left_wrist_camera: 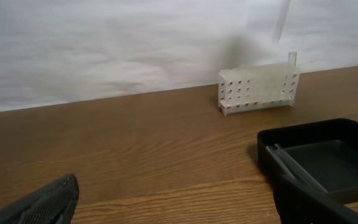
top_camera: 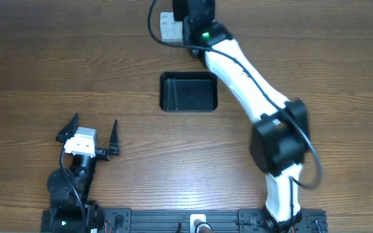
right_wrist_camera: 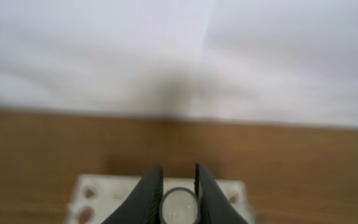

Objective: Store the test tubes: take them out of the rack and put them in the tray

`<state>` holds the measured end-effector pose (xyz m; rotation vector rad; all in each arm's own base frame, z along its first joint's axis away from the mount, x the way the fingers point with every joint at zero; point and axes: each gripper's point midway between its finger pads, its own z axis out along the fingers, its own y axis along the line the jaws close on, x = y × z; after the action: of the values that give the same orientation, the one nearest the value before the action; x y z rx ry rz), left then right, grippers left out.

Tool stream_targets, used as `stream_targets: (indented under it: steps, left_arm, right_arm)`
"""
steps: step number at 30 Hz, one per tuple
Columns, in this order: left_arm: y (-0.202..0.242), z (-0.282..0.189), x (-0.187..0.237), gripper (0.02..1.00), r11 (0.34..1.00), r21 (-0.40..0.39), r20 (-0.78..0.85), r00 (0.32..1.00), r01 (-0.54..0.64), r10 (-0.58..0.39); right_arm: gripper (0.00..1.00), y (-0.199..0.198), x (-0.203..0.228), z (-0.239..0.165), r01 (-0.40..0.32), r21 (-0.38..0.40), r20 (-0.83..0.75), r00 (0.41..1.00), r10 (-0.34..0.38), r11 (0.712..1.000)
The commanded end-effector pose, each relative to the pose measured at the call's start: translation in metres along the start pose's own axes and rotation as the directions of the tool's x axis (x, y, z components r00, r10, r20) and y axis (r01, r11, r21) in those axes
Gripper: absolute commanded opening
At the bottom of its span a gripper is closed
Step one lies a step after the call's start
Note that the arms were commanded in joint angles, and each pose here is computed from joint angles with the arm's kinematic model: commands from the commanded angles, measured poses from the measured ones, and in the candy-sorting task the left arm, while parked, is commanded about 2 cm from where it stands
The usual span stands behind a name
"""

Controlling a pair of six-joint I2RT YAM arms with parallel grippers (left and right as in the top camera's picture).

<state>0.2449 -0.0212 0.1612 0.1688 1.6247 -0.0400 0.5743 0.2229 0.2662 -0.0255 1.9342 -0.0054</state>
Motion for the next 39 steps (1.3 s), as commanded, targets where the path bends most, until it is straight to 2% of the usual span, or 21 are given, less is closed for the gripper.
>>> stream_targets:
  steps: [1, 5, 8, 14, 21, 31, 39]
  left_arm:
    - [-0.001, 0.0, 0.002, 1.0, 1.0, 0.005, 0.0, 1.0, -0.007, 0.007]
    - [-0.001, 0.0, 0.002, 1.0, 1.0, 0.005, 0.0, 1.0, -0.007, 0.007]
    - [-0.001, 0.0, 0.002, 1.0, 1.0, 0.005, 0.0, 1.0, -0.007, 0.007]
    - [-0.001, 0.0, 0.002, 1.0, 1.0, 0.005, 0.0, 1.0, -0.007, 0.007]
    - [-0.001, 0.0, 0.002, 1.0, 1.0, 0.005, 0.0, 1.0, -0.007, 0.007]
    - [-0.001, 0.0, 0.002, 1.0, 1.0, 0.005, 0.001, 1.0, -0.007, 0.007]
    - [-0.001, 0.0, 0.002, 0.998, 1.0, 0.005, 0.001, 1.0, -0.007, 0.007]
  right_arm:
    - [0.139, -0.017, -0.077, -0.07, -0.04, -0.029, 0.11, 0.993, 0.043, 0.999]
    - [0.123, -0.015, -0.064, -0.096, -0.04, -0.106, -0.002, 0.999, 0.04, 0.994]
    - [0.117, -0.016, -0.031, -0.101, -0.061, -0.109, -0.144, 0.989, 0.045, 0.992]
    - [0.148, -0.025, 0.053, -0.089, -0.102, -0.021, -0.421, 0.903, 0.083, 0.995]
    - [0.141, 0.007, 0.151, -0.054, -0.12, -0.1, -0.651, 0.758, 0.026, 0.988]
    - [0.128, 0.014, 0.207, -0.046, -0.114, -0.098, -0.758, 0.653, 0.0, 0.989]
    - [0.112, 0.016, 0.225, -0.047, -0.097, -0.094, -0.784, 0.621, -0.014, 0.991]
